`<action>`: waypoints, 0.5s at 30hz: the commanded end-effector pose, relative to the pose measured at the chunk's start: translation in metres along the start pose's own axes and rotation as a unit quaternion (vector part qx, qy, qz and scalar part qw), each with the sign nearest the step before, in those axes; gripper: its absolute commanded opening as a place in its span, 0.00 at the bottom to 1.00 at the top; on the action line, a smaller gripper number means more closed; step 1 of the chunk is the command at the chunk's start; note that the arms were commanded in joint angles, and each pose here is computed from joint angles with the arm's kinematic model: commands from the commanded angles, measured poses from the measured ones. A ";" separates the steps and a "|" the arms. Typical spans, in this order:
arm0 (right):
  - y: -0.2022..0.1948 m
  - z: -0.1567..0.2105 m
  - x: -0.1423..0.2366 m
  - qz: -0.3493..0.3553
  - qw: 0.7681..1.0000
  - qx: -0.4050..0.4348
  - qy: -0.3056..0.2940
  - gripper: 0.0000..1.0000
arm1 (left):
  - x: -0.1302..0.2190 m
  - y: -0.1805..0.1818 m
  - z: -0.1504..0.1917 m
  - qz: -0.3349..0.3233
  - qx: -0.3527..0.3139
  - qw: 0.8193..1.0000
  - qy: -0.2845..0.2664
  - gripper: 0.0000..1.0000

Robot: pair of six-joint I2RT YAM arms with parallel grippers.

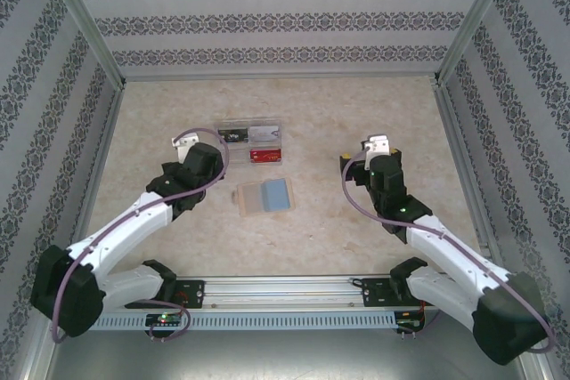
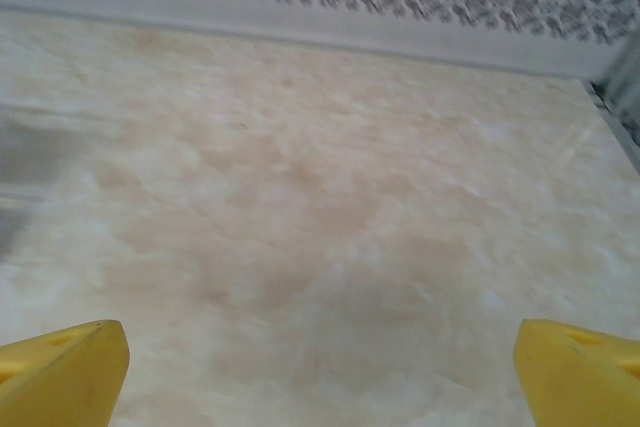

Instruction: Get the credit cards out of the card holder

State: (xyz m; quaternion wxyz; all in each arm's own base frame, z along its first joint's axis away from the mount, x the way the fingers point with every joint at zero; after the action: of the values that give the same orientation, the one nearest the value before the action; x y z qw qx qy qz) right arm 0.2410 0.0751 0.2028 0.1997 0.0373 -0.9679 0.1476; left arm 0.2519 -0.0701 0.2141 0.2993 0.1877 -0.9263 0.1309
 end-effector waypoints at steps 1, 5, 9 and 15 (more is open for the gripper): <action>-0.013 -0.001 -0.018 0.057 0.998 -0.011 0.015 0.98 | -0.022 0.005 -0.020 -0.016 -0.035 0.998 -0.057 1.00; -0.020 -0.002 -0.030 0.063 0.998 -0.010 0.022 0.98 | -0.059 0.013 -0.012 -0.039 -0.083 0.995 -0.042 0.99; -0.037 0.005 -0.032 0.067 0.997 -0.037 -0.002 0.98 | -0.085 0.022 -0.015 -0.047 -0.092 0.994 -0.035 0.99; -0.052 0.019 -0.056 0.073 0.996 -0.056 0.013 0.98 | -0.107 0.031 -0.009 -0.002 -0.084 0.994 -0.068 0.99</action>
State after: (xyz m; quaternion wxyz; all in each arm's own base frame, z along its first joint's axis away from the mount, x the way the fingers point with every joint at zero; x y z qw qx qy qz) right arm 0.2836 0.0193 0.1805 0.2236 -0.0635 -0.9654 0.1185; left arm 0.3098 -0.0114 0.1425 0.3118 0.2126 -0.9257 0.0268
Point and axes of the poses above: each hand's point on the last joint's axis, 136 mm out from that joint toward the fingers, its own x axis back along the fingers, its own y axis along the line the jaws close on, z = x × y, the point moved 9 cm from there along x, back along the fingers, and after that the axes turned 12 degrees about x, right-handed, at the moved point
